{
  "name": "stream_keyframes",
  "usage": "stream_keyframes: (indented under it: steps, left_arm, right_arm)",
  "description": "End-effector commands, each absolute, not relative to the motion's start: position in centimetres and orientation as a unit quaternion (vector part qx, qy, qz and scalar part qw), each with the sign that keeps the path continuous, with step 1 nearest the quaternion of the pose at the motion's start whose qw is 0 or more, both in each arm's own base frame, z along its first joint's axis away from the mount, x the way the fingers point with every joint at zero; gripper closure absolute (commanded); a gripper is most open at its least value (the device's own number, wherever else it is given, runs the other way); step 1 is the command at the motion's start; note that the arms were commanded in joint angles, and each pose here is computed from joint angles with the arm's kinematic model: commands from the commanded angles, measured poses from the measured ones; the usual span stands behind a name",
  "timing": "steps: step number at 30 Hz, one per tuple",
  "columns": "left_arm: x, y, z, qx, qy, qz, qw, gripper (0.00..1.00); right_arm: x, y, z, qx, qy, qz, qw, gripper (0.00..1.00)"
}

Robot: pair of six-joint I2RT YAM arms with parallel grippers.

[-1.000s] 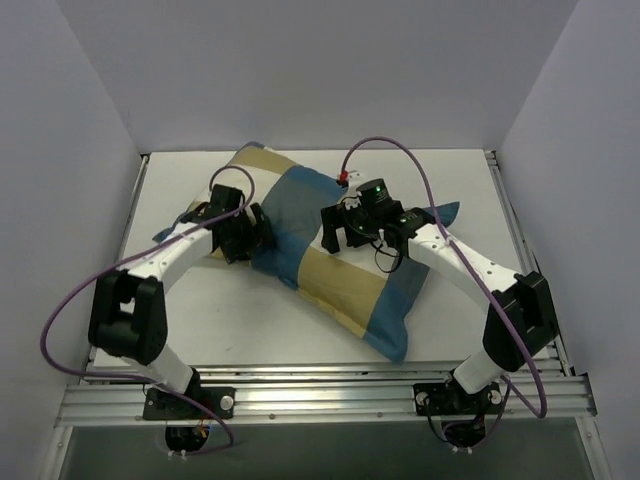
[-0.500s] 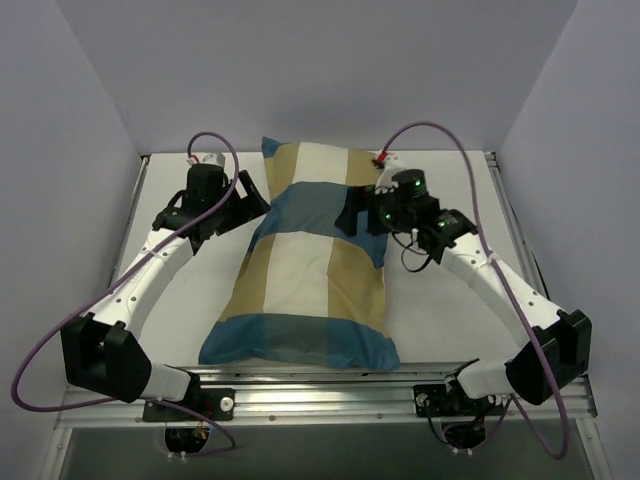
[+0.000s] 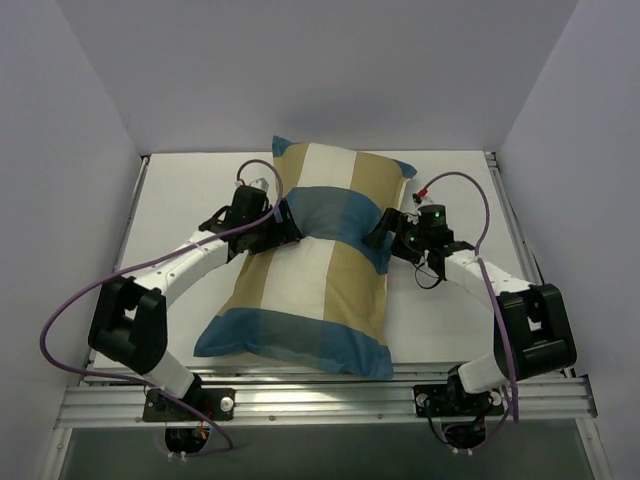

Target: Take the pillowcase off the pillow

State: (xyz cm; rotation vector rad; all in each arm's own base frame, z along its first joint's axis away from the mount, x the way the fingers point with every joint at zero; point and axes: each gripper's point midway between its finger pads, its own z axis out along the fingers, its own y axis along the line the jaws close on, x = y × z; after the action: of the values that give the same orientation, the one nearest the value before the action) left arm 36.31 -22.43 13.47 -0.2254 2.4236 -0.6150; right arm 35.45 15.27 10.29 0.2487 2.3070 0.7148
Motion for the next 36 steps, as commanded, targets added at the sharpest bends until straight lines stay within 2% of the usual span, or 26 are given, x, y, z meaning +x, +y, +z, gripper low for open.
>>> stream_keyframes:
  steps: [1,3,5,6,7,9,13,14,17,18,21,23,27,31,32,36]
  left_arm:
    - [35.3,-23.7,10.7,-0.083,0.922,-0.246,0.287,0.06]
    - [35.2,-24.1,8.9,-0.087,0.927,-0.245,0.269,0.06]
    - [34.8,-24.8,7.3,-0.084,0.932,-0.248,0.252,0.06]
    - [34.7,-25.1,7.0,-0.082,0.933,-0.249,0.248,0.06]
    - [35.0,-25.4,7.0,-0.08,0.932,-0.249,0.25,0.06]
    - [35.0,-26.3,6.8,-0.073,0.933,-0.249,0.248,0.06]
    - [36.5,-29.1,9.0,-0.054,0.925,-0.268,0.266,0.05]
    - [37.7,-30.4,10.8,-0.047,0.917,-0.282,0.28,0.06]
    - [38.4,-33.6,12.9,-0.03,0.906,-0.309,0.289,0.06]
    - [39.2,-35.1,15.3,-0.029,0.892,-0.332,0.304,0.05]
    - [39.6,-38.7,18.5,-0.023,0.865,-0.392,0.312,0.06]
    - [39.8,-40.1,19.7,-0.026,0.848,-0.426,0.315,0.06]
    - [39.1,-40.0,18.8,-0.051,0.835,-0.455,0.306,0.06]
    - [37.4,-36.9,13.3,-0.104,0.852,-0.435,0.273,0.06]
    - [36.0,-35.0,10.5,-0.127,0.866,-0.41,0.256,0.06]
    - [33.9,-28.1,6.0,-0.208,0.881,-0.347,0.245,0.06]
  right_arm:
    - [36.6,18.2,10.9,0.075,0.85,0.367,0.37,0.02]
    - [36.4,19.7,11.4,0.047,0.83,0.412,0.373,0.09]
    - [35.6,21.3,11.6,0.023,0.819,0.45,0.355,0.28]
    - [35.7,21.9,12.5,0.01,0.808,0.466,0.361,0.43]
    - [35.7,22.6,13.9,-0.001,0.799,0.479,0.363,0.75]
    - [35.1,23.0,16.3,-0.019,0.797,0.478,0.37,0.97]
    - [35.4,22.6,23.3,-0.062,0.799,0.414,0.432,1.0]
    - [35.8,22.7,27.2,-0.076,0.783,0.409,0.463,1.0]
    - [35.1,22.2,31.6,-0.093,0.778,0.383,0.489,1.0]
    - [34.6,22.8,34.3,-0.107,0.766,0.382,0.506,1.0]
    - [33.7,24.5,36.7,-0.12,0.758,0.382,0.515,1.0]
    - [33.9,25.1,36.2,-0.121,0.764,0.374,0.511,1.0]
    - [35.5,26.5,30.6,-0.125,0.804,0.337,0.474,1.0]
    - [36.7,27.1,23.1,-0.121,0.84,0.303,0.434,1.0]
    - [37.0,27.1,21.2,-0.116,0.843,0.3,0.431,1.0]
    - [37.1,27.6,15.5,-0.109,0.867,0.287,0.393,1.0]
